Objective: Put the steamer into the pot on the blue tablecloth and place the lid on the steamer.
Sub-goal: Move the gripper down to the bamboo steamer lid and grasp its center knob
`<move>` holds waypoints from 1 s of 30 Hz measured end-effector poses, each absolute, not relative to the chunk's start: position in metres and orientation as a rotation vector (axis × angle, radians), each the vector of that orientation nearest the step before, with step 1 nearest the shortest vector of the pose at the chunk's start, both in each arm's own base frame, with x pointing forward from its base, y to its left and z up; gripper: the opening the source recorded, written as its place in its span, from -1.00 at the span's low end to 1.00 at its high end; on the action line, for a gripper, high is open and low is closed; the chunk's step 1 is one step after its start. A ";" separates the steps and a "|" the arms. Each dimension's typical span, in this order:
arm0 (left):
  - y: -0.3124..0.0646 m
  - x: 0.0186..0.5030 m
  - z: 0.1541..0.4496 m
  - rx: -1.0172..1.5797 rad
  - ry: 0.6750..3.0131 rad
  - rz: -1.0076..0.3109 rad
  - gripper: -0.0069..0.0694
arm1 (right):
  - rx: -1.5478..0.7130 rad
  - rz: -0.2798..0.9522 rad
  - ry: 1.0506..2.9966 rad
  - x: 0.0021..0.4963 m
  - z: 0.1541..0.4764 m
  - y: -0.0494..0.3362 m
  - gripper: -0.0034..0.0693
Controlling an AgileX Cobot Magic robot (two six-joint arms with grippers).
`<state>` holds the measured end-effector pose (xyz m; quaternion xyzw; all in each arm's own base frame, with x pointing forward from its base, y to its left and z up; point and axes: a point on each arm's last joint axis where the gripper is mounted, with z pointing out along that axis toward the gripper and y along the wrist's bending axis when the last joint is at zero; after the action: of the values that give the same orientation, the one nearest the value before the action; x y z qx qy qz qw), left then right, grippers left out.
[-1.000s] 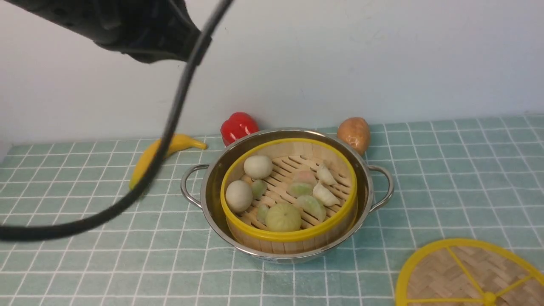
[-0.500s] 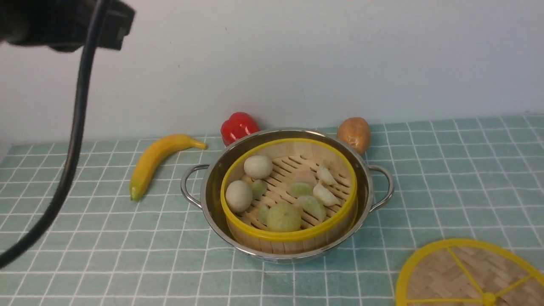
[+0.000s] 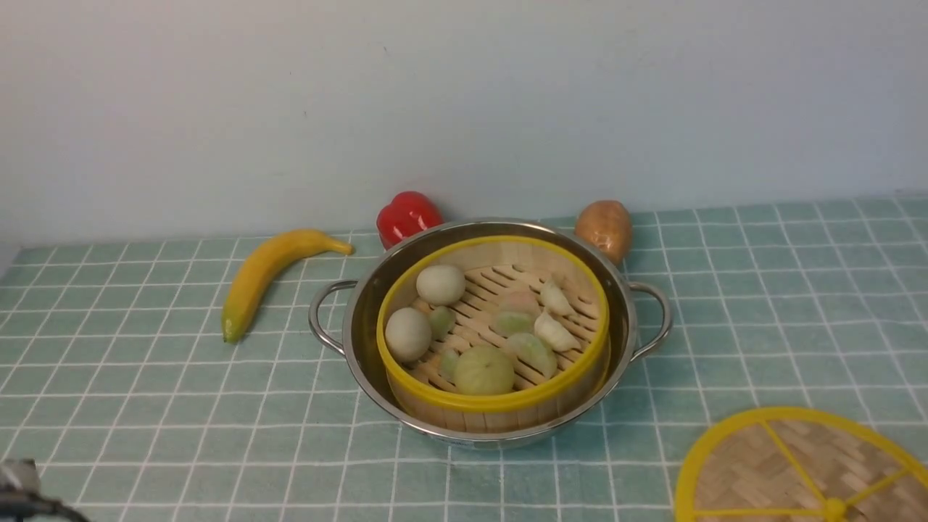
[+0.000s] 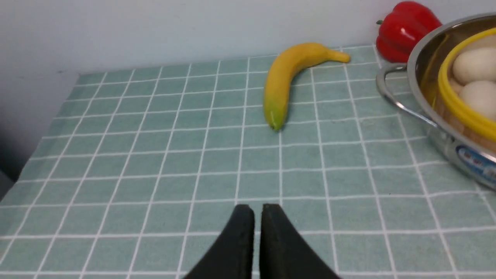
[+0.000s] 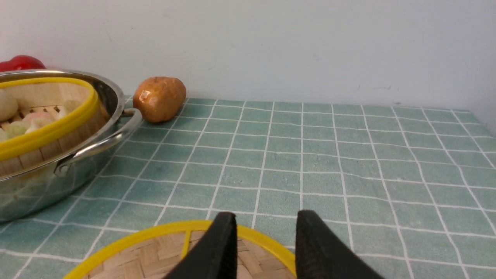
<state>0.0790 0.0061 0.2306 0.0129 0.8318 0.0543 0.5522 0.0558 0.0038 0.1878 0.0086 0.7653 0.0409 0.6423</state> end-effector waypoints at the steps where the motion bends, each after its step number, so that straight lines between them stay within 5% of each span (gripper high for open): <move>1: 0.005 0.069 0.218 0.028 1.932 0.135 -0.75 | 0.020 0.093 1.744 0.056 0.188 0.004 -0.25; 11: 0.002 0.053 0.175 0.068 1.891 0.178 -0.67 | 0.020 0.093 1.744 0.056 0.188 0.004 -0.25; 30: 0.005 0.051 0.173 0.119 1.922 0.262 -0.58 | 0.020 0.093 1.743 0.056 0.188 0.004 -0.25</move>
<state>0.0513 0.0052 0.1726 0.0506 0.8168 0.1114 0.5638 0.0558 0.0038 0.1879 0.0086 0.7650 0.0408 0.6427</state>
